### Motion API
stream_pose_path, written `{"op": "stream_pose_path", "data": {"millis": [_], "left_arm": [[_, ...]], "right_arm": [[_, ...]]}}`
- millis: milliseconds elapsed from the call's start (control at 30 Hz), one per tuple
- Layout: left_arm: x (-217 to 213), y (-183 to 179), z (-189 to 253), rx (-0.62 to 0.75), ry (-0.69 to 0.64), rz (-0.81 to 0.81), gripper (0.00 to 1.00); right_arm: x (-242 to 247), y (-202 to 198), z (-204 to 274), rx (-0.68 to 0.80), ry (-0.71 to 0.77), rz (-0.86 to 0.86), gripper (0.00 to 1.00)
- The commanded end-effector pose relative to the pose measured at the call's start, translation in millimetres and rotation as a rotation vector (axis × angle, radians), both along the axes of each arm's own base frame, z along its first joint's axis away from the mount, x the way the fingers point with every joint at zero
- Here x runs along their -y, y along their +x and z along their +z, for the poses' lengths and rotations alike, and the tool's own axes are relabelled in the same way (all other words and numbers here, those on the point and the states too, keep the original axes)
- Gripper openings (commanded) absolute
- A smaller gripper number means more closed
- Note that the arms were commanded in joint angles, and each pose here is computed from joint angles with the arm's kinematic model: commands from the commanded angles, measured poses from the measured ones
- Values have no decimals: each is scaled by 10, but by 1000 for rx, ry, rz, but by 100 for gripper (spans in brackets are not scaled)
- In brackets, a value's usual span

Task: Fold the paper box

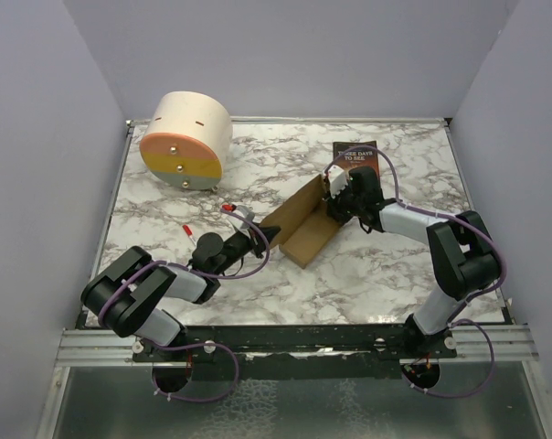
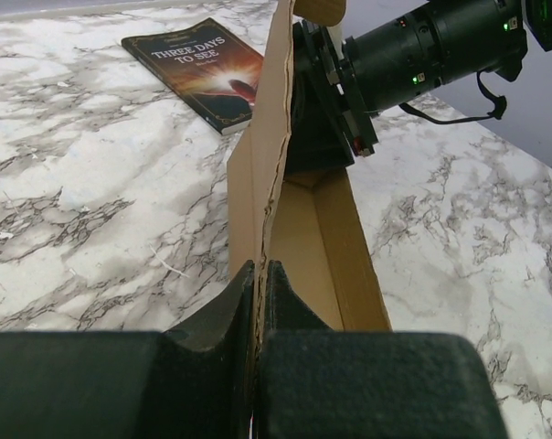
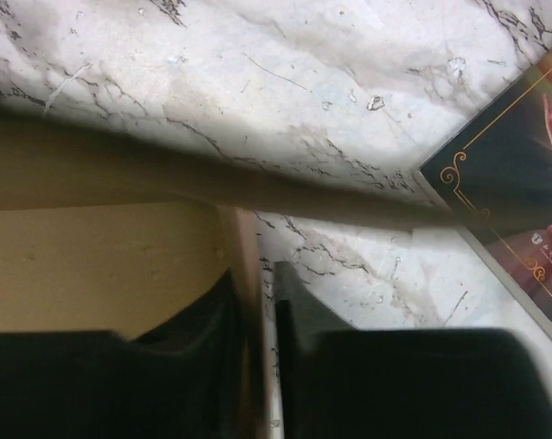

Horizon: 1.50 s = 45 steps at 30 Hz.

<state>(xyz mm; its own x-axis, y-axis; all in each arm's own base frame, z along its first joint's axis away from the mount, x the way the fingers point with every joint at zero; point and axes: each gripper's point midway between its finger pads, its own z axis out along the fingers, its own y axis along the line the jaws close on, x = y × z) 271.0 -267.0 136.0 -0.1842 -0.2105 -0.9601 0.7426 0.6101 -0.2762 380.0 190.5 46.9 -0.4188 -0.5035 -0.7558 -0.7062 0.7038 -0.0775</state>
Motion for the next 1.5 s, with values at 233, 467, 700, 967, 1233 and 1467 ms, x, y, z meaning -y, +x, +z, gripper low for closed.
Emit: {"op": "stream_pose_path", "data": {"millis": [233,467,700,967,1233,1467], "left_arm": [[-25,31,237,54,-61,35,0],[-28,46,267,53,-58,41,0],[-17,81,283,33,-42,49,0],[-33,108,281,18,-20,64,0],[10,92,266,27,-11,35,0],[35,88,217,14,13,11,0]], "right_arm": [[-62,-51,129,50,-46,113,44],[-119,-174,329,37,52,202,55],[-198,-335,361,3,91,292,76],[-133,-427,340,-127,227,306,99],[-142,-638,195,-355,444,364,99],[-33,-572,373,-327,532,354,99]]}}
